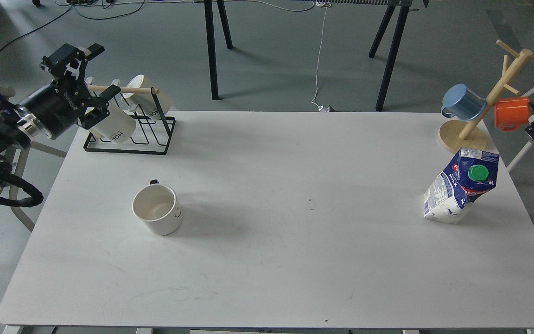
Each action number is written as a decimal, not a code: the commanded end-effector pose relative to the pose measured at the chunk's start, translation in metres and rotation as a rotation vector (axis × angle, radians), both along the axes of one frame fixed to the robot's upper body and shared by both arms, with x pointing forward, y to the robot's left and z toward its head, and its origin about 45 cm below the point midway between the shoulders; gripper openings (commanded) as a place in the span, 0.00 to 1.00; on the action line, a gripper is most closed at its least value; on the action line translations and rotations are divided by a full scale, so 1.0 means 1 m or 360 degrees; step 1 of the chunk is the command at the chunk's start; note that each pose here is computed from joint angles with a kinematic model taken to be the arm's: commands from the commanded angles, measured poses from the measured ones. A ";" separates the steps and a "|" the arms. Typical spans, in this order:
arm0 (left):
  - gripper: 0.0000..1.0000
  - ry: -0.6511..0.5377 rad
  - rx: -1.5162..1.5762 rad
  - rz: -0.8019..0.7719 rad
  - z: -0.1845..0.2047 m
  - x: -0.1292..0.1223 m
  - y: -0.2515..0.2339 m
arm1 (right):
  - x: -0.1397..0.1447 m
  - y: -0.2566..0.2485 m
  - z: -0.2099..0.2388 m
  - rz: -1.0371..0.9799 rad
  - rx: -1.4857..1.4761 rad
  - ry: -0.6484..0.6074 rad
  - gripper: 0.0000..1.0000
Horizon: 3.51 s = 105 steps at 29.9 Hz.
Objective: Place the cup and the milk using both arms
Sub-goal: 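Move the left gripper from the wire rack down toward the white mug, then grasp the white mug rim with the left gripper, then slide the white mug with the left gripper toward the table center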
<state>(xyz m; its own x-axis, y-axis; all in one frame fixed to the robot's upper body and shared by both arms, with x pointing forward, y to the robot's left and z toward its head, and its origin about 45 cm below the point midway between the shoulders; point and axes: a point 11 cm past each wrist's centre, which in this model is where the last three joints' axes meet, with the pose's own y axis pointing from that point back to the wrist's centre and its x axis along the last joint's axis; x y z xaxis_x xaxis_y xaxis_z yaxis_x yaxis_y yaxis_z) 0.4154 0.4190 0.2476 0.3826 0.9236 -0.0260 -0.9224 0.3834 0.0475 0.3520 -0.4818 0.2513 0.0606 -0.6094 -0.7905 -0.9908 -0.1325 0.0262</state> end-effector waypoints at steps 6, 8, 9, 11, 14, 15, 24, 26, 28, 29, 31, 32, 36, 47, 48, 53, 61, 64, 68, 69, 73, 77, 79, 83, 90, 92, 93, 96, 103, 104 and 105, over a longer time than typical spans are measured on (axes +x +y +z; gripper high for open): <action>1.00 -0.0073 -0.0053 0.0048 0.015 0.006 0.005 | -0.001 0.001 -0.002 0.0003 0.0001 0.0009 0.95; 1.00 -0.0101 -0.0054 0.0075 0.021 0.009 0.010 | 0.000 0.002 -0.003 0.0006 0.0004 0.0008 0.95; 1.00 -0.0099 -0.0047 0.0083 0.020 0.009 0.012 | 0.000 0.002 -0.003 0.0006 0.0004 0.0008 0.95; 1.00 -0.0100 -0.0001 0.0070 0.022 0.010 0.013 | 0.000 0.002 -0.001 0.0003 0.0011 -0.0002 0.95; 1.00 -0.0115 0.0279 -0.0064 0.031 0.012 0.007 | 0.000 0.001 0.002 0.0006 0.0008 -0.0007 0.95; 1.00 -0.0114 0.0404 -0.0110 0.033 0.012 0.007 | -0.001 0.001 0.002 0.0006 0.0007 -0.0006 0.95; 1.00 -0.0101 0.1613 -0.0852 0.007 -0.007 -0.037 | -0.027 -0.012 -0.028 -0.0057 0.0005 0.0126 0.95; 1.00 -0.0129 0.1768 -0.0983 0.003 -0.014 -0.046 | -0.036 -0.017 -0.036 -0.0078 0.0004 0.0160 0.95; 1.00 -0.0145 0.1944 -0.1095 -0.002 -0.021 -0.049 | -0.042 -0.021 -0.042 -0.0097 0.0001 0.0189 0.95; 1.00 -0.0145 0.2023 -0.1146 -0.006 -0.024 -0.050 | -0.043 -0.022 -0.043 -0.0103 -0.0003 0.0195 0.95; 1.00 -0.0096 0.2145 -0.1244 -0.024 -0.033 -0.046 | -0.045 -0.025 -0.044 -0.0116 -0.0002 0.0200 0.95; 1.00 -0.0070 0.2194 -0.1291 -0.036 -0.040 -0.044 | -0.047 -0.027 -0.045 -0.0127 -0.0002 0.0204 0.95; 1.00 -0.0076 0.2286 -0.1340 -0.055 -0.047 -0.041 | -0.050 -0.030 -0.046 -0.0142 -0.0003 0.0207 0.95; 1.00 0.0056 0.2236 -0.1371 -0.088 -0.067 -0.031 | -0.054 -0.029 -0.051 -0.0142 0.0007 0.0228 0.95; 1.00 0.0073 0.2235 -0.1370 -0.090 -0.068 -0.029 | -0.054 -0.029 -0.052 -0.0143 0.0006 0.0230 0.95; 0.99 0.0098 0.2202 -0.1387 -0.102 -0.073 -0.033 | -0.057 -0.030 -0.054 -0.0146 0.0006 0.0242 0.95; 0.96 0.0117 0.2208 -0.1433 -0.118 -0.074 -0.042 | -0.061 -0.031 -0.058 -0.0153 0.0005 0.0262 0.95; 0.95 0.0138 0.2204 -0.1428 -0.124 -0.073 -0.042 | -0.061 -0.032 -0.058 -0.0154 0.0002 0.0264 0.95; 0.91 0.0168 0.2205 -0.1420 -0.127 -0.075 -0.037 | -0.061 -0.032 -0.059 -0.0158 0.0004 0.0263 0.95; 0.89 0.0168 0.2204 -0.1420 -0.127 -0.075 -0.037 | -0.061 -0.032 -0.059 -0.0158 0.0004 0.0263 0.95; 0.77 0.0147 0.2215 -0.1408 -0.128 -0.075 -0.037 | -0.062 -0.032 -0.059 -0.0158 0.0006 0.0266 0.95; 0.55 0.0124 0.2235 -0.1413 -0.137 -0.083 -0.035 | -0.065 -0.032 -0.063 -0.0161 0.0008 0.0280 0.95; 0.50 0.0126 0.2240 -0.1426 -0.139 -0.085 -0.035 | -0.065 -0.032 -0.063 -0.0161 0.0008 0.0280 0.95; 0.35 0.0132 0.2249 -0.1449 -0.142 -0.087 -0.036 | -0.066 -0.033 -0.064 -0.0165 0.0007 0.0286 0.95; 0.08 0.0024 0.2289 -0.1381 -0.137 -0.082 -0.035 | -0.066 -0.032 -0.064 -0.0163 0.0008 0.0285 0.95; 0.06 0.0025 0.2293 -0.1377 -0.136 -0.081 -0.033 | -0.066 -0.032 -0.064 -0.0163 0.0008 0.0285 0.95; 0.06 0.0025 0.2293 -0.1377 -0.136 -0.081 -0.033 | -0.067 -0.033 -0.064 -0.0165 0.0007 0.0288 0.95; 0.05 0.0035 0.2295 -0.1379 -0.136 -0.081 -0.032 | -0.069 -0.033 -0.066 -0.0168 0.0007 0.0298 0.95; 0.04 -0.0146 0.2231 -0.1395 -0.097 -0.058 -0.068 | -0.069 -0.034 -0.066 -0.0170 0.0007 0.0298 0.95; 0.04 -0.0187 0.2232 -0.1397 -0.086 -0.051 -0.076 | -0.069 -0.034 -0.066 -0.0170 0.0007 0.0298 0.95; 0.04 -0.0227 0.2242 -0.1401 -0.077 -0.043 -0.084 | -0.069 -0.034 -0.066 -0.0172 0.0006 0.0299 0.95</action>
<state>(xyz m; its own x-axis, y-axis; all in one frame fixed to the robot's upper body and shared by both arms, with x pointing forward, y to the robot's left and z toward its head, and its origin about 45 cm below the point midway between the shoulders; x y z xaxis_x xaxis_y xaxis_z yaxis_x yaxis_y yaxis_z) 0.3518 0.3578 0.1408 0.7328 -0.2741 0.6228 -0.4766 0.4466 0.7573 0.2831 -0.5153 0.1852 -0.1519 -0.6011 -0.7846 -0.9772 -0.0278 0.2105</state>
